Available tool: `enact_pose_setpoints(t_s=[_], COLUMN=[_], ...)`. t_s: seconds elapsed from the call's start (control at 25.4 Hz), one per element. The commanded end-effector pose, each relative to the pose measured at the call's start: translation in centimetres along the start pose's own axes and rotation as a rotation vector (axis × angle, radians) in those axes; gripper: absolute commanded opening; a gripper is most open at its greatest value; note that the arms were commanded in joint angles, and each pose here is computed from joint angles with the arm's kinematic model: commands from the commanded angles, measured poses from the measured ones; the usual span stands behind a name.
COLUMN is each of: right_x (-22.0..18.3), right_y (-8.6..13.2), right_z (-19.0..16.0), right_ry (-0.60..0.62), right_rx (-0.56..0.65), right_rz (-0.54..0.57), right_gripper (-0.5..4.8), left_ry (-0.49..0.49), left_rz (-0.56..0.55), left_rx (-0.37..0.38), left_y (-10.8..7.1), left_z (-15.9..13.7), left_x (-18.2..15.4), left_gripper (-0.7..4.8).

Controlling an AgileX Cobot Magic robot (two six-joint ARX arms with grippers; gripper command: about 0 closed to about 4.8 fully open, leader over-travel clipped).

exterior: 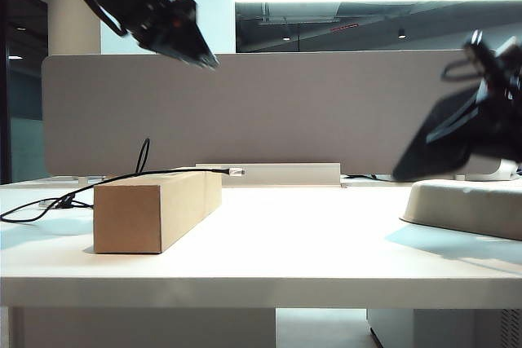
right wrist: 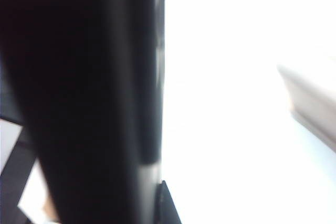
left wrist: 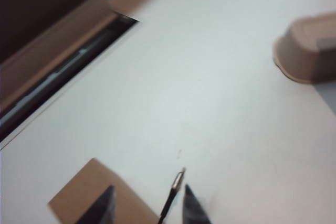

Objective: Pick up the charging cable and the phone, plug the charging cable into the charging port on the phone, and finally place them back on the table.

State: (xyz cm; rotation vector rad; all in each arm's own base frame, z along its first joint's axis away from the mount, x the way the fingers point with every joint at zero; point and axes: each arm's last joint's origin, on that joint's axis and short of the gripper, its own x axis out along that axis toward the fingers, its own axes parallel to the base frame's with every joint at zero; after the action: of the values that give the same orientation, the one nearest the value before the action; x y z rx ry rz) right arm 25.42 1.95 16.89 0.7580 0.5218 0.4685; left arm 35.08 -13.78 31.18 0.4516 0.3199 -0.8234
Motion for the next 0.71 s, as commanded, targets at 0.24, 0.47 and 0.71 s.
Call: enact_pose_setpoints(t_s=[0.24,0.47,0.71], right_x=[-1.8,-2.6,-2.6], right_y=[2.9,3.3,2.9], right_z=[1.2,0.9,0.4], right_ry=[-0.037,-0.003,0.046], right_rx=[-0.122,-0.170,-0.157], right_rz=[0.123,0.099,0.066], right_gripper=[-0.06,-0.06,-0.06], left_ry=[0.072,0.124,0.201], left_rz=[-0.105,-0.145,-0.159], left_rx=[0.137,0.135,0.111], left_y=[-0.5,0.2,0.9], left_z=[1.4,1.8,1.4], left_x=[4.3,6.8,8.8], left_gripper=[1.56,1.56,1.56])
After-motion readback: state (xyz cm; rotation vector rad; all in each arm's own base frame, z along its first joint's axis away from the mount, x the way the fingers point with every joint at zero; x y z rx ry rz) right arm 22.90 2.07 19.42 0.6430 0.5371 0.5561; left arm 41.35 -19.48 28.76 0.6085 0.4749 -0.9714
